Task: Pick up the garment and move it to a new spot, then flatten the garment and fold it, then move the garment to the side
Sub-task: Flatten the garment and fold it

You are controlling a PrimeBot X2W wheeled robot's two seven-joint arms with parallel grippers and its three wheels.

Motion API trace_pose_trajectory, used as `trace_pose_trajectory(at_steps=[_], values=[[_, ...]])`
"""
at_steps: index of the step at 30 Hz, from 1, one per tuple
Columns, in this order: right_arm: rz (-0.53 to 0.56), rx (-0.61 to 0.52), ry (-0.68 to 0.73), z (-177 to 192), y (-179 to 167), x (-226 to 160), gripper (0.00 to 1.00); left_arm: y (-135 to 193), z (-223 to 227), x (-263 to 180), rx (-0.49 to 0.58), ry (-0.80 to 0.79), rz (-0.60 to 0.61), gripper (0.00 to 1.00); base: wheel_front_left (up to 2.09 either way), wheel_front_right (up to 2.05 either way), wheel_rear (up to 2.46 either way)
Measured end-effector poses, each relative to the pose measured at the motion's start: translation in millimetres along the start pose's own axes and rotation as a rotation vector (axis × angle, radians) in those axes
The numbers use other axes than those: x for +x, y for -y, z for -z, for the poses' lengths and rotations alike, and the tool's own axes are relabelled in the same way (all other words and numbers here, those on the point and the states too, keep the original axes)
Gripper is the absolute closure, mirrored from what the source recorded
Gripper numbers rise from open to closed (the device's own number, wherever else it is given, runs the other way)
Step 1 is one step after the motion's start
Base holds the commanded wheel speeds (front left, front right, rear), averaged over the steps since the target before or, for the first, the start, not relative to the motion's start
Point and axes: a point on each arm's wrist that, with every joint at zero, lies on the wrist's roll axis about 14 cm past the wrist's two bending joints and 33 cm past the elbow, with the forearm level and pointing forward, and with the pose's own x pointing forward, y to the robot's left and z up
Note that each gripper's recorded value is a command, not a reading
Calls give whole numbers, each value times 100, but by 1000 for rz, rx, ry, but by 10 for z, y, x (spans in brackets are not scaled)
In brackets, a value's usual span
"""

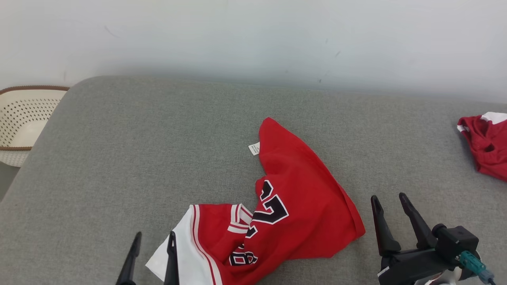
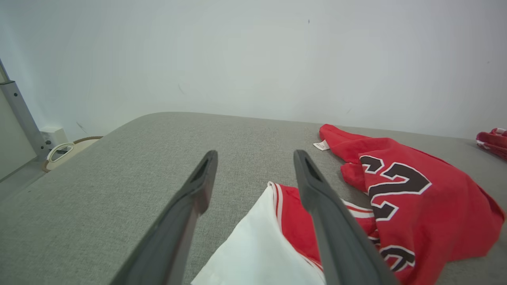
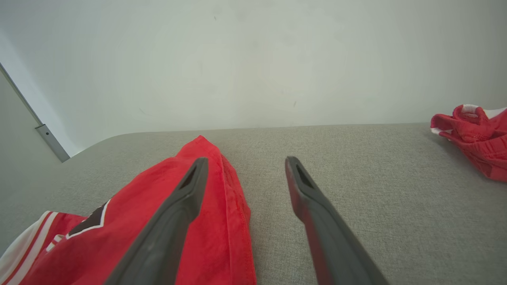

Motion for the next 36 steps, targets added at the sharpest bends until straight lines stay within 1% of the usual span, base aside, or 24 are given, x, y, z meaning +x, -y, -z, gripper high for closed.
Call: trace_pose_trajectory(at_steps=[4,9,17,23,24,25,26,27,28,29,30,31,32,36], values=[[12,13,-40,114,28,-55,0,-118,-97,42,15,34,-31,0,0,0,0],[12,33,-146,345,25,-141,0,-268,-181,63,30,61,-77,0,0,0,0],[-19,47,-295,647,-28,-190,0,-324,-170,37,30,57,-93,0,0,0,0],[-37,32,-355,796,-17,-148,0,-375,-152,-4,27,48,-111,0,0,0,0],[-37,30,-363,819,-11,-144,2,-385,-152,-12,27,47,-115,0,0,0,0],[-39,29,-375,853,-13,-145,17,-400,-150,-19,28,46,-120,0,0,0,0],[-40,27,-385,883,-8,-140,42,-417,-145,-27,30,44,-125,0,0,0,0],[-42,22,-390,898,-5,-125,51,-435,-143,-34,31,43,-130,0,0,0,0],[-43,15,-399,918,7,-114,58,-447,-144,-41,32,42,-134,0,0,0,0],[-45,7,-404,934,20,-102,60,-455,-143,-46,32,42,-137,0,0,0,0],[-44,4,-403,940,31,-87,74,-461,-141,-51,32,40,-137,0,0,0,0],[-43,0,-400,941,47,-67,91,-471,-139,-56,33,39,-140,0,0,0,0],[-45,-11,-401,946,58,-49,100,-480,-137,-60,34,38,-142,0,0,0,0],[-42,-25,-394,949,92,8,100,-503,-131,-73,36,35,-151,0,0,0,0]])
